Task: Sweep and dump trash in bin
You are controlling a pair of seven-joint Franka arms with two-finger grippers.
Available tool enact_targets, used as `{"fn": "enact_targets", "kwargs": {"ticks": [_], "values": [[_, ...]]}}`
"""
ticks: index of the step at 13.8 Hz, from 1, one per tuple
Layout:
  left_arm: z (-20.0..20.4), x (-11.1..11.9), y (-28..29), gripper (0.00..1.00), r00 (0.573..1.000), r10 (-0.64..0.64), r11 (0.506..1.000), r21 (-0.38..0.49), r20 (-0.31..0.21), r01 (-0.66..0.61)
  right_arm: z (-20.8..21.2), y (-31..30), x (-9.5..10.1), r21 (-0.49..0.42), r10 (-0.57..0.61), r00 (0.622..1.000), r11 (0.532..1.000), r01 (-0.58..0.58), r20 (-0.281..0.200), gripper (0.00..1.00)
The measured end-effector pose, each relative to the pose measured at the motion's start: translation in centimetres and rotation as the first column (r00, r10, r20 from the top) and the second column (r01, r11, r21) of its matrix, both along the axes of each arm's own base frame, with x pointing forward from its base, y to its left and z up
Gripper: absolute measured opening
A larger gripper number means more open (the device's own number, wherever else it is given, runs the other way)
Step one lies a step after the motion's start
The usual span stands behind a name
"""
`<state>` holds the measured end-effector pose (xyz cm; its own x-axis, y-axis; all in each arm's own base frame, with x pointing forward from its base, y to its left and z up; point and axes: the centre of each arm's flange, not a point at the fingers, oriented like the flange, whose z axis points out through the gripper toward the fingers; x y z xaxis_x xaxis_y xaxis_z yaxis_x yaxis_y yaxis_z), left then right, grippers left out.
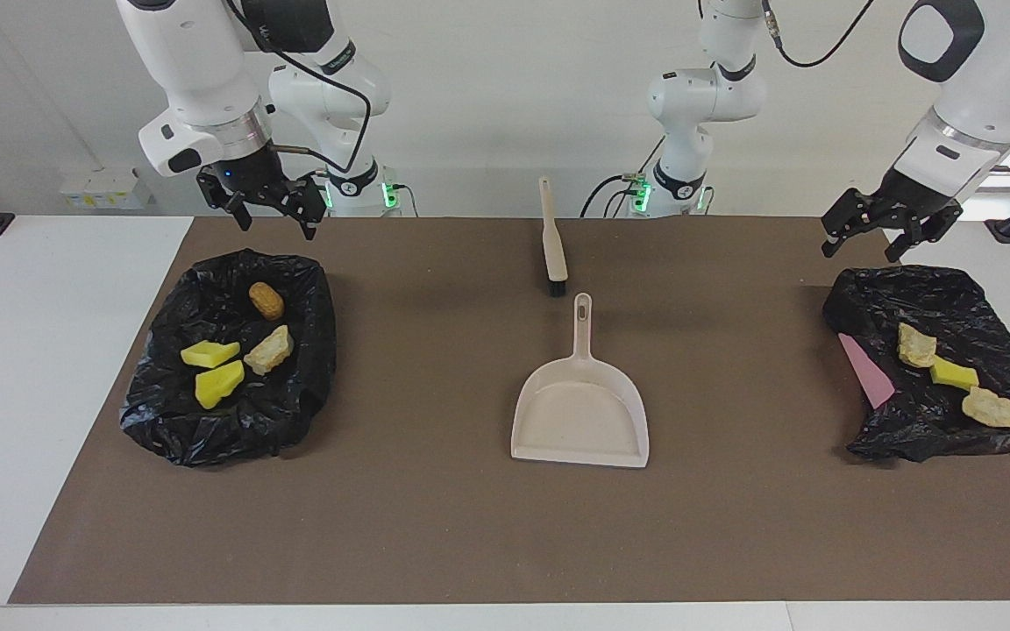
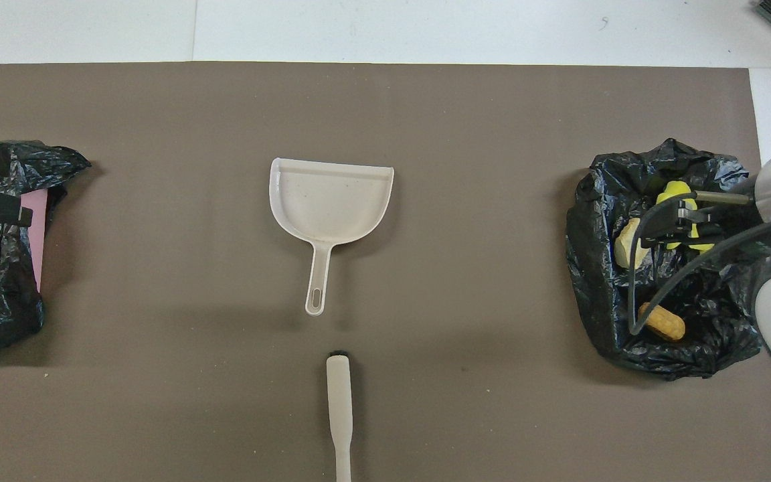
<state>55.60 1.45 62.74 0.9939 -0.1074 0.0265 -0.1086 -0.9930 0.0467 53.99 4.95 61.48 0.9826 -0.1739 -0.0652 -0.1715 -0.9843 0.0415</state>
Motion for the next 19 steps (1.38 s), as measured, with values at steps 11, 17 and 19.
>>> {"fn": "enact_targets", "kwargs": {"ticks": [11, 17, 19], "values": [[1.6, -0.8, -0.4, 1.00, 0.998, -0.014, 0.999, 0.046, -0.066, 0.017, 0.0, -0.1, 0.0, 0.000, -0.002, 1.000, 1.000, 0.002, 0.000, 1.00], [0.6, 0.0, -1.3, 1.00, 0.996, -0.031, 0.997, 0.061, -0.089, 0.036, 0.0, -0.8, 0.1, 0.000, -0.015, 1.000, 1.000, 0.015, 0.002, 1.00], [0.8, 0.0, -1.3, 1.00, 0.996, -0.030, 0.998, 0.061, -0.084, 0.035, 0.1, -0.9, 0.3, 0.002, -0.016, 1.000, 1.000, 0.016, 0.016, 1.00]]}}
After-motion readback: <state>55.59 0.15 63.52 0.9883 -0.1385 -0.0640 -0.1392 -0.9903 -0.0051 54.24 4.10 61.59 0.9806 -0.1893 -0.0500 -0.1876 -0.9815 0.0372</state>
